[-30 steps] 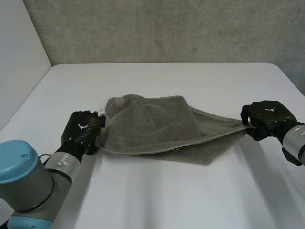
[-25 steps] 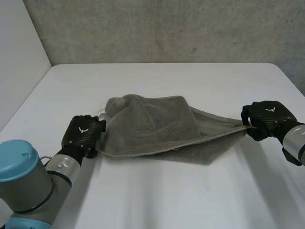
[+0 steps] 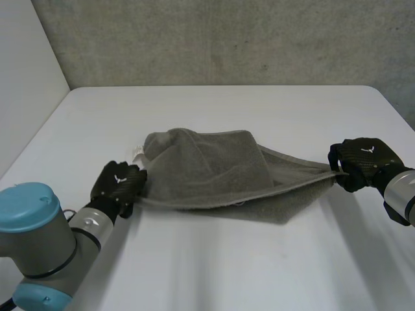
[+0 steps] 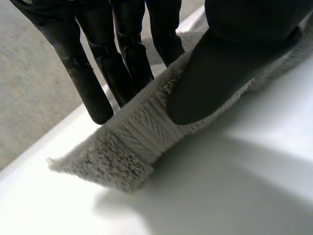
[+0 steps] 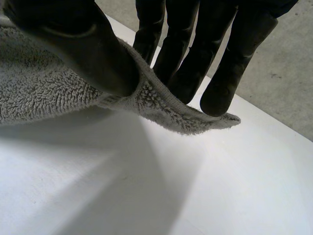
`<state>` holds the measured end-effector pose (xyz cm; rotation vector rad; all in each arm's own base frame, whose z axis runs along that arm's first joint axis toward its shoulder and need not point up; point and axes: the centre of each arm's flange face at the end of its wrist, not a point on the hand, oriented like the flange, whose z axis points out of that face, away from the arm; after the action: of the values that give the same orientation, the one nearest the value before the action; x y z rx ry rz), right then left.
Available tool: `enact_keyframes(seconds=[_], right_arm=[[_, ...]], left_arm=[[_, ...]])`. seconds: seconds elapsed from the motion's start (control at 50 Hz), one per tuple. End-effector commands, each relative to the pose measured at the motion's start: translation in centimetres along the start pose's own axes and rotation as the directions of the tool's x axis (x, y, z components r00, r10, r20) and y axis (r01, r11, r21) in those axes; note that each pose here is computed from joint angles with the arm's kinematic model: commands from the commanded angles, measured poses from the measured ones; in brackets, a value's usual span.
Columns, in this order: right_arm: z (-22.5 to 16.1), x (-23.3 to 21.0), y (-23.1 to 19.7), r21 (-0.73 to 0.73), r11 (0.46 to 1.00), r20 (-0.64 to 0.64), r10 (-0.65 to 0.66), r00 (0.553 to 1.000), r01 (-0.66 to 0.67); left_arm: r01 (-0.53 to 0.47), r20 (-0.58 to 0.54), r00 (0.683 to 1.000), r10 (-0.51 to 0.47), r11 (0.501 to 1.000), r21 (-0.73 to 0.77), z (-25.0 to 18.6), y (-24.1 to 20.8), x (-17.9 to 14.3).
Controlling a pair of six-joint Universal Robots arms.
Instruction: Fold the towel.
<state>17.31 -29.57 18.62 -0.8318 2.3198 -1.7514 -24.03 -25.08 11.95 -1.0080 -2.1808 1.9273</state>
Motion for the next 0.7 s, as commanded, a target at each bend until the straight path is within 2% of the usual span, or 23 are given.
enact_keyframes(seconds=[0.02, 0.1, 0.14, 0.16, 0.2, 0.22, 0.26, 0.36, 0.44, 0.5, 0.52, 0.6, 0.62, 0.66, 0.7], right_arm=[[-0.1, 0.2, -0.3, 0.009, 1.000, -0.007, -0.002, 1.000, 0.002], [-0.6, 0.6, -1.9, 0.050, 0.998, -0.029, -0.024, 0.999, 0.025], [-2.1, 1.1, -4.7, 0.124, 0.990, -0.063, -0.053, 0.997, 0.061], [-2.2, 1.1, -4.7, 0.125, 0.990, -0.063, -0.053, 0.997, 0.061], [-4.2, 1.8, -7.6, 0.190, 0.977, -0.100, -0.077, 0.992, 0.096], [-4.2, 1.8, -7.6, 0.191, 0.977, -0.101, -0.078, 0.992, 0.096], [-6.6, 2.9, -11.0, 0.252, 0.958, -0.160, -0.098, 0.982, 0.136], [-9.3, 3.7, -15.3, 0.297, 0.940, -0.195, -0.116, 0.974, 0.171], [-11.0, 3.8, -18.1, 0.293, 0.933, -0.201, -0.152, 0.968, 0.207], [-11.0, 3.8, -18.3, 0.265, 0.936, -0.195, -0.182, 0.964, 0.231], [-10.5, 3.9, -18.0, 0.225, 0.943, -0.181, -0.207, 0.961, 0.245], [-6.8, 3.8, -14.8, 0.043, 0.954, -0.071, -0.292, 0.954, 0.295], [-6.7, 3.8, -14.8, 0.042, 0.954, -0.071, -0.292, 0.954, 0.295], [-5.6, 3.2, -13.8, -0.003, 0.947, -0.024, -0.321, 0.947, 0.321], [-2.9, 2.1, -11.7, -0.090, 0.927, 0.053, -0.360, 0.931, 0.364]], left_arm=[[-0.005, 0.063, 0.998, 0.001, 0.998, 0.069, 0.1, -2.0, -2.0], [-0.023, 0.127, 0.992, 0.001, 0.985, 0.171, -1.5, -5.4, -3.8], [-0.028, 0.143, 0.990, -0.003, 0.977, 0.213, -2.3, -6.8, -4.2], [-0.028, 0.143, 0.990, -0.003, 0.976, 0.214, -2.3, -6.8, -4.2], [-0.033, 0.185, 0.982, -0.029, 0.945, 0.324, -4.6, -10.4, -5.4], [-0.033, 0.186, 0.982, -0.030, 0.945, 0.325, -4.6, -10.4, -5.4], [-0.017, 0.202, 0.977, -0.075, 0.907, 0.420, -6.9, -13.5, -6.3], [-0.005, 0.201, 0.974, -0.103, 0.878, 0.478, -9.3, -16.7, -7.1], [0.012, 0.183, 0.978, -0.105, 0.893, 0.450, -9.6, -17.8, -7.4], [0.019, 0.176, 0.979, -0.103, 0.903, 0.428, -9.1, -17.7, -7.5], [0.031, 0.165, 0.981, -0.102, 0.921, 0.388, -8.3, -17.0, -7.4], [0.074, 0.116, 0.988, -0.105, 0.967, 0.245, -4.7, -13.9, -6.7], [0.074, 0.115, 0.988, -0.105, 0.967, 0.244, -4.7, -13.9, -6.7], [0.090, 0.089, 0.990, -0.106, 0.981, 0.173, -2.4, -12.3, -6.3], [0.093, 0.079, 0.991, -0.104, 0.986, 0.135, -0.8, -11.3, -6.2]])
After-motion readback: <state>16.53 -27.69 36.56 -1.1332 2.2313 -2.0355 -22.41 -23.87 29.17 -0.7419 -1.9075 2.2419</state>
